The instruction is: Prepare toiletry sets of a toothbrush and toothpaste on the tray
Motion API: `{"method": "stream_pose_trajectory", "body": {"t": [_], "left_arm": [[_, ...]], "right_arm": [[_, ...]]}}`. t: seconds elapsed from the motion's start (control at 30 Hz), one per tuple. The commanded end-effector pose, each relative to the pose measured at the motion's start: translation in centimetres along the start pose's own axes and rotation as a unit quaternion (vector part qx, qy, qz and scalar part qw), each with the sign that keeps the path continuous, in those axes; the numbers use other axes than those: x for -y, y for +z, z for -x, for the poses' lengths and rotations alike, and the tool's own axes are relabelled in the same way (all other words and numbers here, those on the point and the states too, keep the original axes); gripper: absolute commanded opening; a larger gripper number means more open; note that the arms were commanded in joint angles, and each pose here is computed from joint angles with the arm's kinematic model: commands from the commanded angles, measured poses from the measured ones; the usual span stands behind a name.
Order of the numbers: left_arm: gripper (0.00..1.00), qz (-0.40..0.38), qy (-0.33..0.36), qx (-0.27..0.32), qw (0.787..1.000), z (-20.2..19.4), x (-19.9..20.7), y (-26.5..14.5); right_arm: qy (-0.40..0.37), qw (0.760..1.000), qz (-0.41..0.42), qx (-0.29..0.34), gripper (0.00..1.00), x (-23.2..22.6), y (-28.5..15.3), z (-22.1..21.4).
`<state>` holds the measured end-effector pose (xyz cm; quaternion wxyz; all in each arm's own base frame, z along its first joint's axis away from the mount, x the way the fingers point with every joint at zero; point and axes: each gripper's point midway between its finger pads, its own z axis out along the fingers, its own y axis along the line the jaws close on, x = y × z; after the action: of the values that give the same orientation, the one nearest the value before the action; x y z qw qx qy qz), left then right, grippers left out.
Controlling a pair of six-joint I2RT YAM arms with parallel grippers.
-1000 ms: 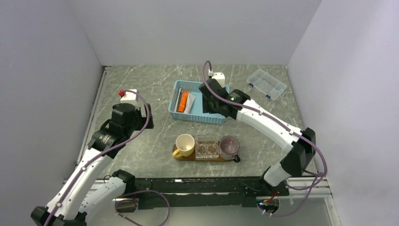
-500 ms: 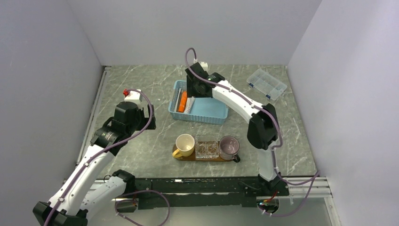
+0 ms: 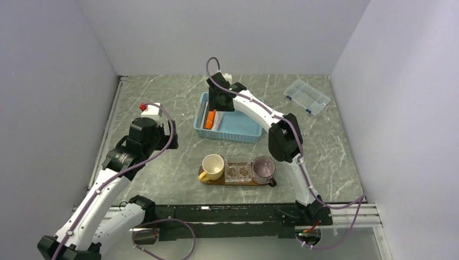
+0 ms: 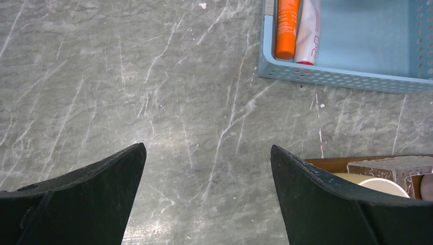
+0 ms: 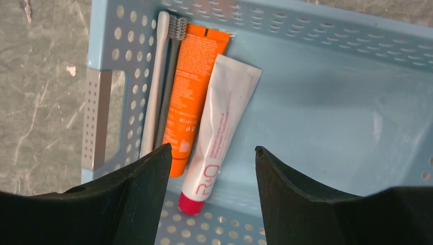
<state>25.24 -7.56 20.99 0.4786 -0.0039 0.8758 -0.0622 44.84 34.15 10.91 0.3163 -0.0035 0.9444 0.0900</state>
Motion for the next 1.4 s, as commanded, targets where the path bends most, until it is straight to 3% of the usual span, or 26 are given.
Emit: {"method": "stream_pose_trajectory", "body": {"t": [0.0,0.67,0.97,1.27,1.37], "left_arm": [[0.99,-0.01,-0.004,0.028,1.0,1.6,0.3,-0.3],[0.99,-0.021,-0.008,0.03,0.999,1.7,0.5,-0.4],[0.99,-0.023,-0.008,0.028,0.999,1.6,0.6,-0.4],[0.99,-0.021,-0.008,0.028,0.999,1.7,0.5,-0.3],[0.99,-0.02,-0.009,0.028,0.999,1.7,0.5,-0.3]], "right_arm": [[0.015,1.0,0.007,0.002,0.64,-0.6,0.7,0.8],[0.012,0.999,-0.018,-0.033,0.63,-0.1,6.2,-1.8],[0.012,0.998,-0.039,-0.047,0.54,1.9,6.3,-3.1],[0.016,0.998,-0.043,-0.036,0.37,2.8,4.9,-2.8],[0.014,0.998,-0.048,-0.033,0.37,3.0,4.3,-2.5]]}}
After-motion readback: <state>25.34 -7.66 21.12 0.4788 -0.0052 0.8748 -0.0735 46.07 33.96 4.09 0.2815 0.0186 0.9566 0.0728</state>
